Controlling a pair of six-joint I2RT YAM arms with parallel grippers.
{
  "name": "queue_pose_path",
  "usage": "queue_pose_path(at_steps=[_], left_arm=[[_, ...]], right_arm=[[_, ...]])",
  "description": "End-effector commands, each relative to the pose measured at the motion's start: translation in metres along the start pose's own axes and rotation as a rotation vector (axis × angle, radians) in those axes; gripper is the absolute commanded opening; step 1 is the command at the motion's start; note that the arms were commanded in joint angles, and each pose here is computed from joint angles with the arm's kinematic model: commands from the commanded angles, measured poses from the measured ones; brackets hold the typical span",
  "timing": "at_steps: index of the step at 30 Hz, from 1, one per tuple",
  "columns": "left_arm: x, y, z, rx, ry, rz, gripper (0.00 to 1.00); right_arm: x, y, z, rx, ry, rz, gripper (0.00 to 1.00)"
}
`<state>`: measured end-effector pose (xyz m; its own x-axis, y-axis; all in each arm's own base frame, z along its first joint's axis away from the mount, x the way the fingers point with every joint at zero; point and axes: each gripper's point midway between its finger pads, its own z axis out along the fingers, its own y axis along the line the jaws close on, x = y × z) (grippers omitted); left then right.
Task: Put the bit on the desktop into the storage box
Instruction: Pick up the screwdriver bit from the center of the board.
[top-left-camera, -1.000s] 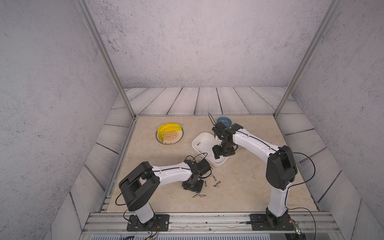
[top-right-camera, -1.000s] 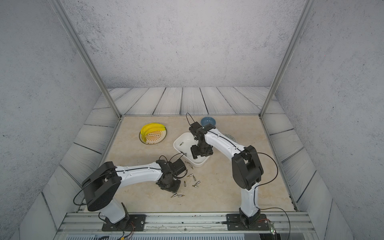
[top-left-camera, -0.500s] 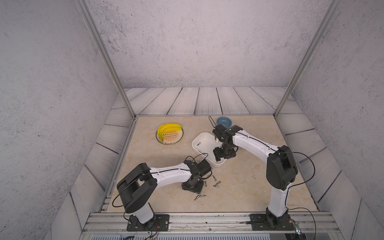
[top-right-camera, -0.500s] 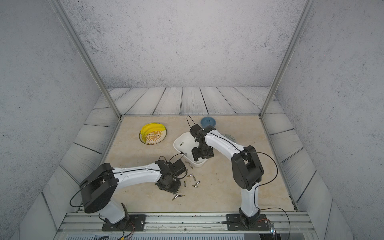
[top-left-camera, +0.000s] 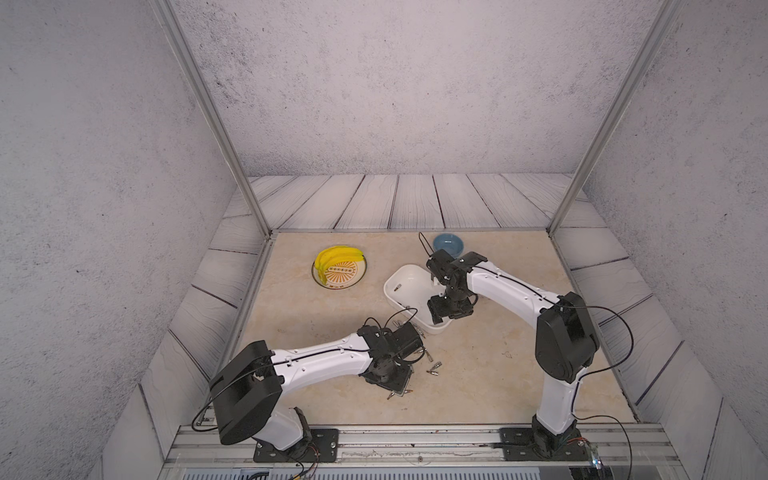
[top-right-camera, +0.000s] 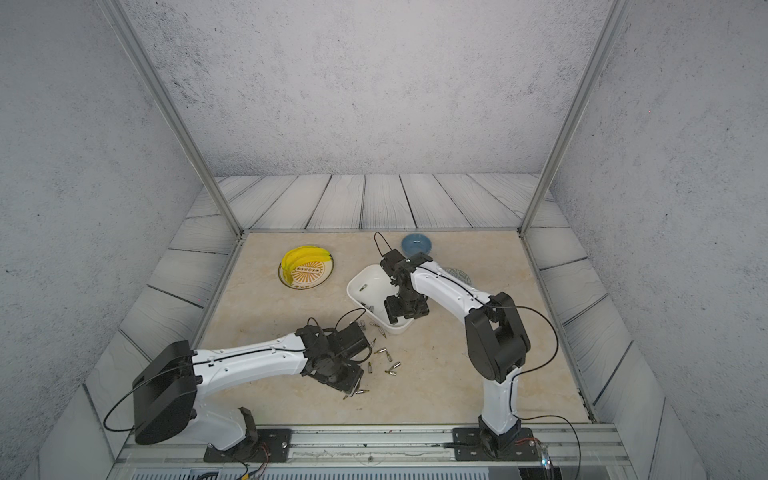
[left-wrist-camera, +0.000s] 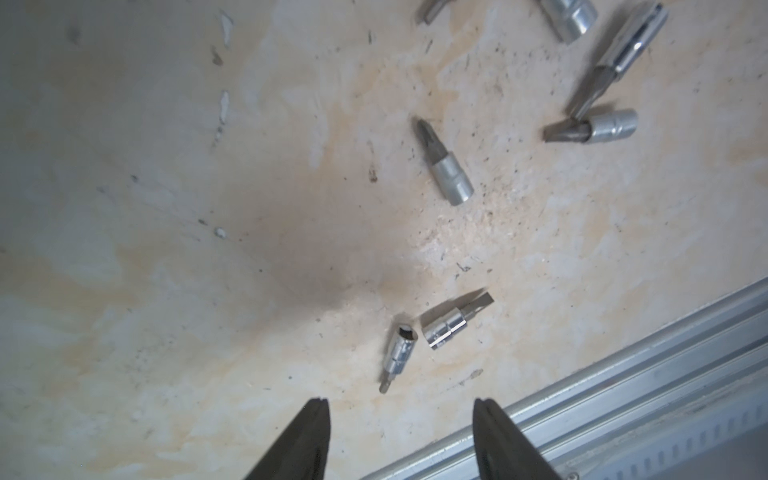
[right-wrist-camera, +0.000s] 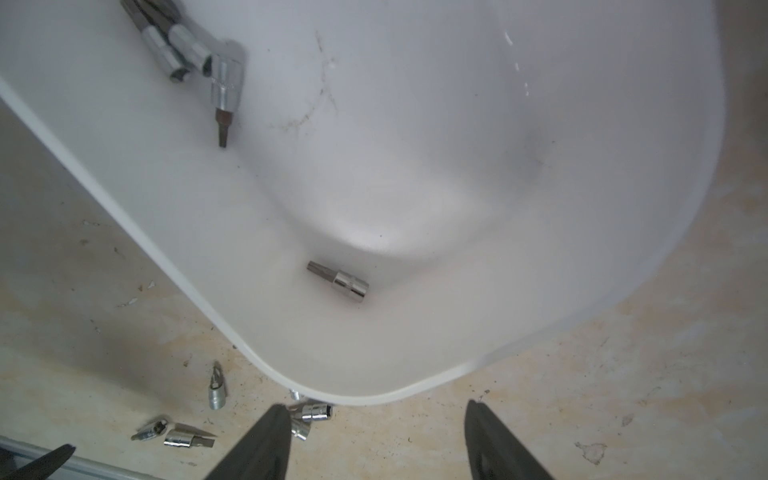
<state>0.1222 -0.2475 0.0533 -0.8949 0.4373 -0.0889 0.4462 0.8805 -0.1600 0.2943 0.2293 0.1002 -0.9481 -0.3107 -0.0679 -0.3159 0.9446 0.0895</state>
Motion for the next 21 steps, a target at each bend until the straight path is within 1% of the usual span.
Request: queue_pose_path(at_steps=[1, 6, 11, 17, 21], left_arm=[[0.013, 0.010, 0.007, -0.047, 0.045, 0.009, 0.61], [0.013, 0.014, 0.017, -0.074, 0.057, 0.011, 0.58], [0.013, 0.022, 0.026, -0.132, 0.073, 0.004, 0.55], [0.008, 0.026, 0.028, -0.160, 0.054, -0.011, 0.52], [0.008, 0.033, 0.032, -0.196, 0.061, -0.016, 0.49]], right_arm=[[0.003, 0.000, -0.015, 0.001, -0.034, 0.013, 0.71], [0.006, -0.001, -0.019, 0.002, -0.040, 0.013, 0.70], [0.006, -0.002, -0.021, 0.008, -0.042, 0.011, 0.70], [0.007, -0.002, -0.021, 0.006, -0.042, 0.009, 0.70], [0.008, -0.002, -0.022, 0.004, -0.042, 0.010, 0.70]])
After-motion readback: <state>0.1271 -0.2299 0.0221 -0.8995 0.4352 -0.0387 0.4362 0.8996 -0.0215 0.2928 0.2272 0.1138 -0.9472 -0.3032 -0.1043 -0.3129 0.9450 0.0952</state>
